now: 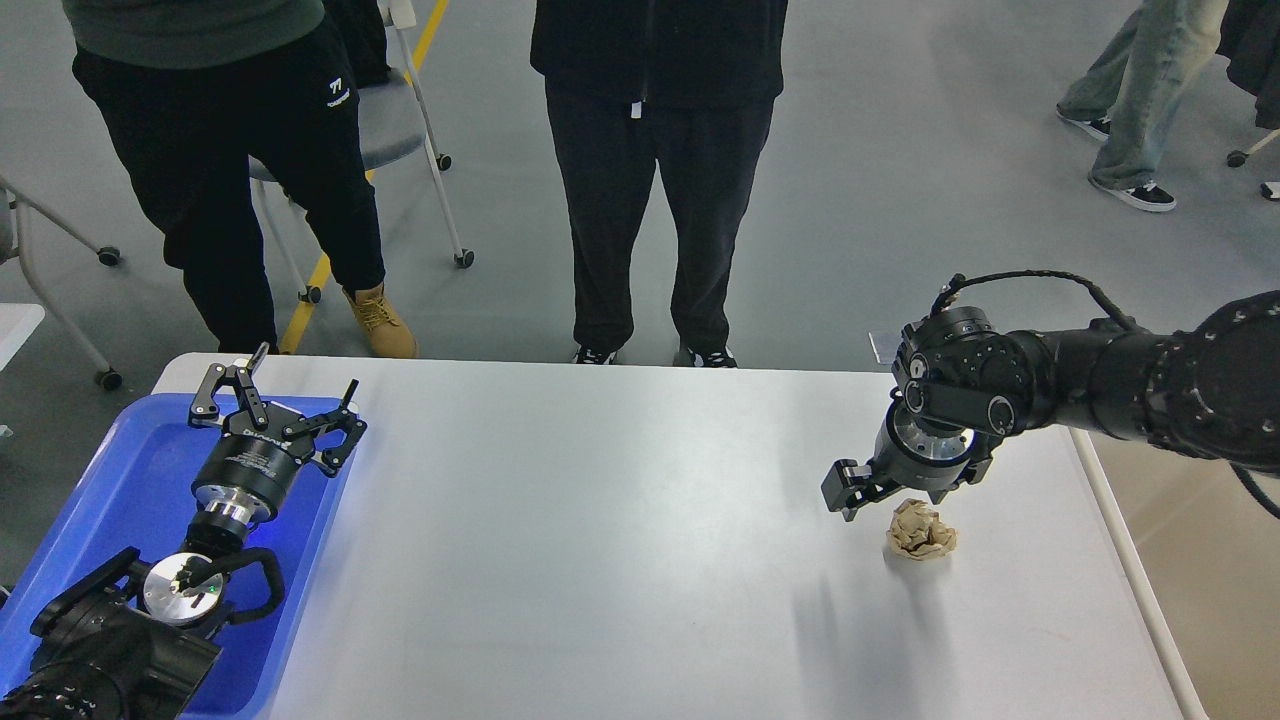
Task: Tidy desktop
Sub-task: 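Lower the right gripper down over the crumpled tan paper ball, then close the right gripper on the paper ball and lift it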
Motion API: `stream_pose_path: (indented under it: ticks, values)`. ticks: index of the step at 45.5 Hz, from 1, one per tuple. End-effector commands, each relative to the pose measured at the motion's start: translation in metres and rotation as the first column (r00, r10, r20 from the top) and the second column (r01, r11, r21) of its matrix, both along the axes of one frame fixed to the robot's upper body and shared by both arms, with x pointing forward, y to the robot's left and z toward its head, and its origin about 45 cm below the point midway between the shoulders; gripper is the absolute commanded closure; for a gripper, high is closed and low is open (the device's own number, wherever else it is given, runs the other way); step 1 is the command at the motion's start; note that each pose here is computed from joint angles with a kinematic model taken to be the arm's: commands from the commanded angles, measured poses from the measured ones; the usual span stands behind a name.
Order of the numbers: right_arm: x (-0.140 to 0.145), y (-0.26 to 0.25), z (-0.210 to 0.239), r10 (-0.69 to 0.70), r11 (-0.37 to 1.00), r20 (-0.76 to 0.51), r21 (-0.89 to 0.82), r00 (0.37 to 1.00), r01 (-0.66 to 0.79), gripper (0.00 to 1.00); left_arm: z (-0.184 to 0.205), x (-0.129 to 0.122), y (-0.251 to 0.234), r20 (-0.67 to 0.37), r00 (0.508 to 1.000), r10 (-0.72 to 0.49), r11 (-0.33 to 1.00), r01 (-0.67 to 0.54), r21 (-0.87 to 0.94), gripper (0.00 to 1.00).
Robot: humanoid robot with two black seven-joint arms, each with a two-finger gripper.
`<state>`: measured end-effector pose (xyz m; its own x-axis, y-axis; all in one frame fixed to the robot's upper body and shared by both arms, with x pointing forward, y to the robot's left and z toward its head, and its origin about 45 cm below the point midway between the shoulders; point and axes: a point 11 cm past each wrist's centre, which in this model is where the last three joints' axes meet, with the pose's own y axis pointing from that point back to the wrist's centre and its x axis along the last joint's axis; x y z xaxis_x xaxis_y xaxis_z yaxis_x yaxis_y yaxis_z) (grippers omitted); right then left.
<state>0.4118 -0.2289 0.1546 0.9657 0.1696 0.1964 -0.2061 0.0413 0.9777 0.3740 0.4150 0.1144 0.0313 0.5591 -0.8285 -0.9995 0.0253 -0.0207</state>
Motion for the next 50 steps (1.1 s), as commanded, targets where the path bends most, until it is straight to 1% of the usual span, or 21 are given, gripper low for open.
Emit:
stream_pose_path:
  ticks: [1,5,20,36,50]
  values:
    - [-0.004,-0.02,-0.03,0.007,0.999,0.034,-0.041,0.999,-0.005,0.0,0.0,0.0,0.0,0.0,1.0,0.0,1.0,0.0,0.0,0.0]
    - [-0.005,-0.027,-0.043,0.024,0.998,0.087,-0.059,0.996,-0.019,0.0,0.0,0.0,0.0,0.0,1.0,0.0,1.0,0.0,0.0,0.0]
    - [-0.012,-0.035,-0.057,0.01,0.998,0.085,-0.065,0.996,-0.005,0.0,0.0,0.0,0.0,0.0,1.0,0.0,1.0,0.0,0.0,0.0]
    - [-0.009,-0.038,-0.056,0.0,0.998,0.096,-0.067,0.995,0.006,0.0,0.0,0.0,0.0,0.0,1.0,0.0,1.0,0.0,0.0,0.0]
    - [-0.006,-0.047,-0.063,-0.025,0.999,0.138,-0.043,0.99,0.031,0.01,0.0,0.0,0.0,0.0,1.0,0.001,1.0,-0.001,-0.001,0.0]
